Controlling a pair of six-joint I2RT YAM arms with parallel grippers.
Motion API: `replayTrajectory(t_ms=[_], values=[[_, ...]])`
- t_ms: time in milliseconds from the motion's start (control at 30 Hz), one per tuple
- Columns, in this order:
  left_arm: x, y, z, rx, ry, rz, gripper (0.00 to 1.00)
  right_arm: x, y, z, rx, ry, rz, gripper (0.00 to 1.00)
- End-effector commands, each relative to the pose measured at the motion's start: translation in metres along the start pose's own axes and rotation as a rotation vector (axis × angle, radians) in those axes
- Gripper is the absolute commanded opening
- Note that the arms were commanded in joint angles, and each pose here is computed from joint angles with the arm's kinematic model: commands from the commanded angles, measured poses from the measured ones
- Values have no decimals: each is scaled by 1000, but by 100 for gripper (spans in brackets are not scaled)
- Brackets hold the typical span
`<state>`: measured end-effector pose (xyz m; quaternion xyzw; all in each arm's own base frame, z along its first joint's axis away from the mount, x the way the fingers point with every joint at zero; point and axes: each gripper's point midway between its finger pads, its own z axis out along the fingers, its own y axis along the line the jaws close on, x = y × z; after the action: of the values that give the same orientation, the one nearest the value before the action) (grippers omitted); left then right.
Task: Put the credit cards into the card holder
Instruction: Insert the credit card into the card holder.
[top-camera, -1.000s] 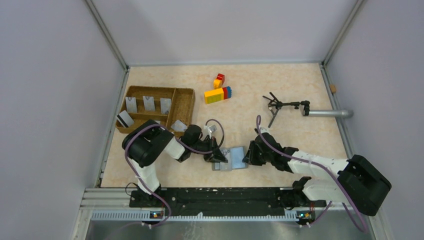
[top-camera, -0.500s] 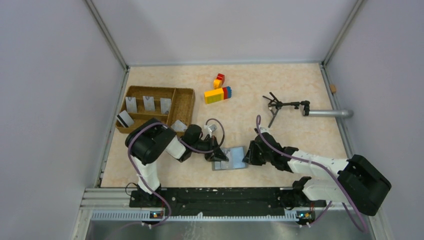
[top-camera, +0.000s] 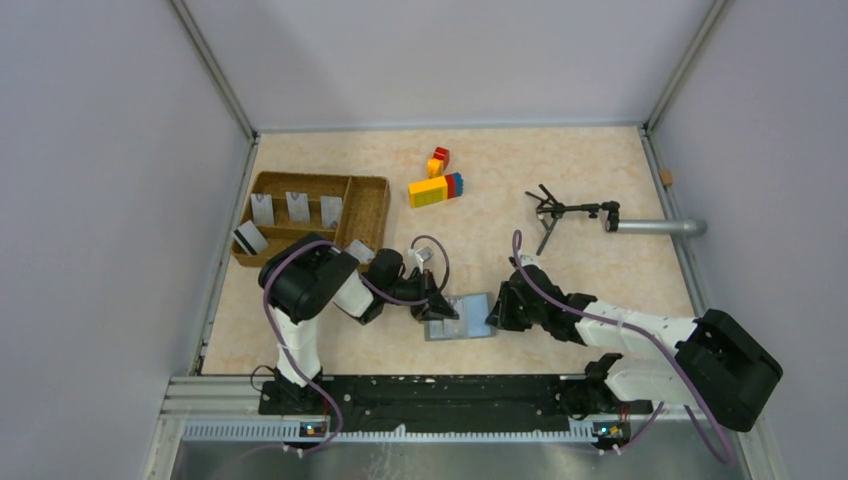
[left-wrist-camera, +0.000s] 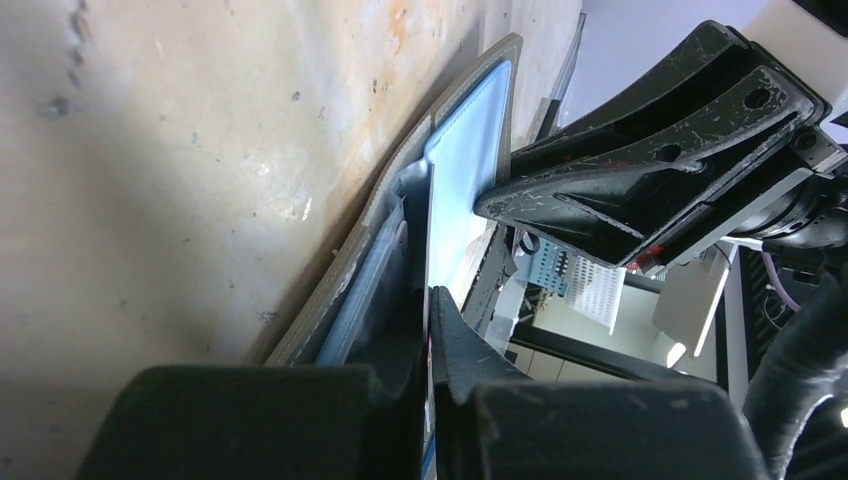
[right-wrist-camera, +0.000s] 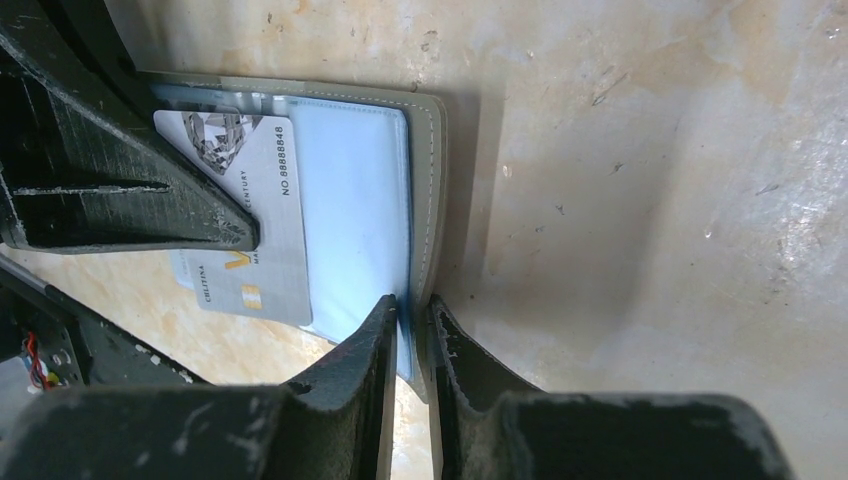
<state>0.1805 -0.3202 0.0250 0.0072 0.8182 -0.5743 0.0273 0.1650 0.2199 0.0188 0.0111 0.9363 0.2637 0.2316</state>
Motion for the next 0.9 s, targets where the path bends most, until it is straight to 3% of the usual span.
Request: replayTrajectory(t_ms=[0, 867], values=[[-11, 8, 3, -12, -53, 22, 0, -4, 4, 0, 10, -10, -14, 14], [13, 18, 7, -13, -44, -23, 0, -8, 2, -1, 20, -32, -4, 13]])
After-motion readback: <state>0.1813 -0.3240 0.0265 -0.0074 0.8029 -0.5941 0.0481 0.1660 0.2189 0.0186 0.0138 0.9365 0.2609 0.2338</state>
